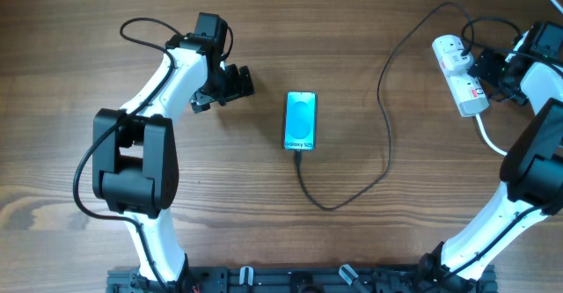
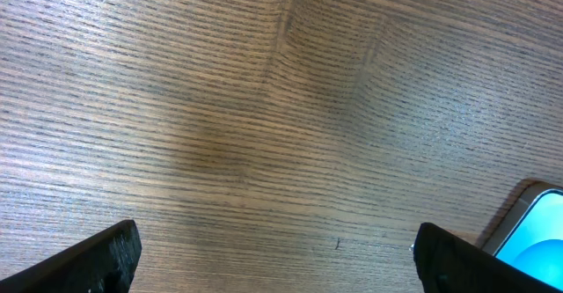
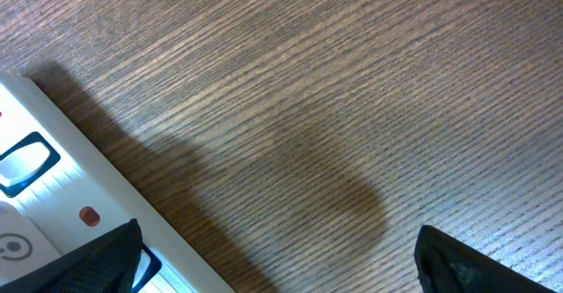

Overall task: Plug charger to phone and switch on socket
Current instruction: 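Position the right gripper finger over the power strip's rocker switch, then press the rocker switch down with the right gripper finger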

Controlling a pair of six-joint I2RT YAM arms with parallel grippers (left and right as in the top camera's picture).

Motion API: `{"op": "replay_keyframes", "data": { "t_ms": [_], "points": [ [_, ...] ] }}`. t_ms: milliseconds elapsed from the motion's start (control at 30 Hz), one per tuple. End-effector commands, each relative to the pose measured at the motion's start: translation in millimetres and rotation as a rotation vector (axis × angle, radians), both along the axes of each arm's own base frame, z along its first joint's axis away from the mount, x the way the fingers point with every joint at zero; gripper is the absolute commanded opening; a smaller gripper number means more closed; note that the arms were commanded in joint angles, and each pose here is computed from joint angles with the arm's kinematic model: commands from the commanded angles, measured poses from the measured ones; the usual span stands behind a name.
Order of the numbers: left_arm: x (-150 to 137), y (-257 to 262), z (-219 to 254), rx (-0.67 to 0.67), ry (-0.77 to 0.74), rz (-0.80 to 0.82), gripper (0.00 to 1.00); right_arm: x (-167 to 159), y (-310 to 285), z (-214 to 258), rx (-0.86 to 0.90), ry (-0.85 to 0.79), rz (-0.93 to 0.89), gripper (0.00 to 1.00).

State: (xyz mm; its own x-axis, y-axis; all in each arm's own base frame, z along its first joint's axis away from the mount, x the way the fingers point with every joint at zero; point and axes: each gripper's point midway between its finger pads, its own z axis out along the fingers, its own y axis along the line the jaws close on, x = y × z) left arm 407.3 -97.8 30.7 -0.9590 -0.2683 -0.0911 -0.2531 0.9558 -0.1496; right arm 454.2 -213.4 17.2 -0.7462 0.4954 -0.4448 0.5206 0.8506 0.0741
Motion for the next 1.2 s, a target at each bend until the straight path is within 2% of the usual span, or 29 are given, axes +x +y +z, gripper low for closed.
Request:
{"op": "replay_keyframes", "data": {
  "t_ms": [0,1167],
  "points": [
    [3,2,10,0.010,-0.029,0.008,1.00,-7,9,-17,0.031,0.043,0.031,1.00],
    [3,2,10,0.010,-0.029,0.008,1.00,-18,29,-24,0.119,0.090,0.086,1.00]
  ]
}}
